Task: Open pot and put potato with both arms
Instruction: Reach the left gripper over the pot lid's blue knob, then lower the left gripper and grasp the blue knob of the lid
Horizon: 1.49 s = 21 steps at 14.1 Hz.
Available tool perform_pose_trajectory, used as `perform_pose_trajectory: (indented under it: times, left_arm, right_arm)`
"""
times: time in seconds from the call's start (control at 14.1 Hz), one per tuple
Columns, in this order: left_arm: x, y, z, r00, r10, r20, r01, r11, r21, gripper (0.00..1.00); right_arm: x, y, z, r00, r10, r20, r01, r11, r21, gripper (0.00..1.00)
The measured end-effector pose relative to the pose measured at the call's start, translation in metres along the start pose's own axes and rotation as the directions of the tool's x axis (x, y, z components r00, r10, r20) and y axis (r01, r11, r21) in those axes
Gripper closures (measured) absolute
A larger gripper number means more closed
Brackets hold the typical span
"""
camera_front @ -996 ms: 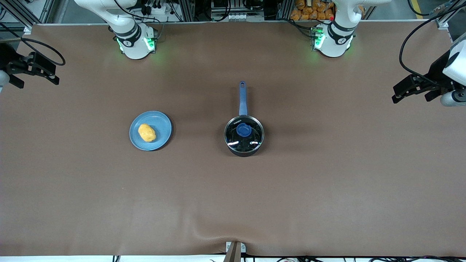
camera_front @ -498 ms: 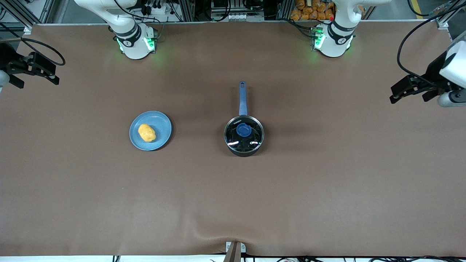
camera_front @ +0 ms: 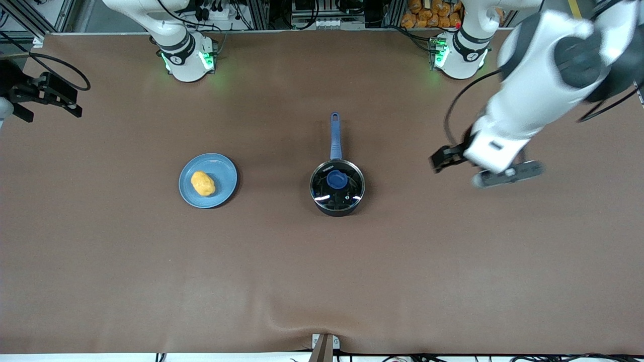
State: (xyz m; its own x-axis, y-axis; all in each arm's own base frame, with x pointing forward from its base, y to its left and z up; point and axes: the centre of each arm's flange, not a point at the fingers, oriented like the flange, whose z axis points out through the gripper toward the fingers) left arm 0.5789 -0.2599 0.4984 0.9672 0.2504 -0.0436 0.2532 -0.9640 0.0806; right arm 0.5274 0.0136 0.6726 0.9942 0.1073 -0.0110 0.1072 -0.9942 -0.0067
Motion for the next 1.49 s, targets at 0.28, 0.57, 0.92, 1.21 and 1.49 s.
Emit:
perform_pose_trajectory:
  times: [0.28,0.57,0.92,1.21,1.49]
  left_arm:
    - [-0.032,0.079,0.074,0.997,-0.069,0.038,0.069,0.998,0.008,0.0]
    - [-0.073,0.137,0.121,0.994,-0.107,0.019,0.106,0.994,0.024,0.0]
    - [-0.107,0.172,0.191,0.992,-0.122,-0.029,0.124,0.989,0.085,0.0]
    - [-0.111,0.184,0.2,0.992,-0.125,-0.034,0.127,0.988,0.083,0.0]
    - [-0.107,0.184,0.205,0.991,-0.125,-0.038,0.127,0.988,0.089,0.0]
  right_arm:
    - [0.0,0.0,0.0,1.0,0.0,0.0,0.0,1.0,0.0,0.0]
    - [0.0,0.0,0.0,1.0,0.0,0.0,0.0,1.0,0.0,0.0]
    - [0.0,0.0,0.0,1.0,0.001,0.0,-0.001,1.0,0.0,0.0]
    - [0.0,0.0,0.0,1.0,0.001,0.0,-0.001,1.0,0.0,0.0]
    - [0.0,0.0,0.0,1.0,0.001,-0.001,-0.001,1.0,0.0,0.0]
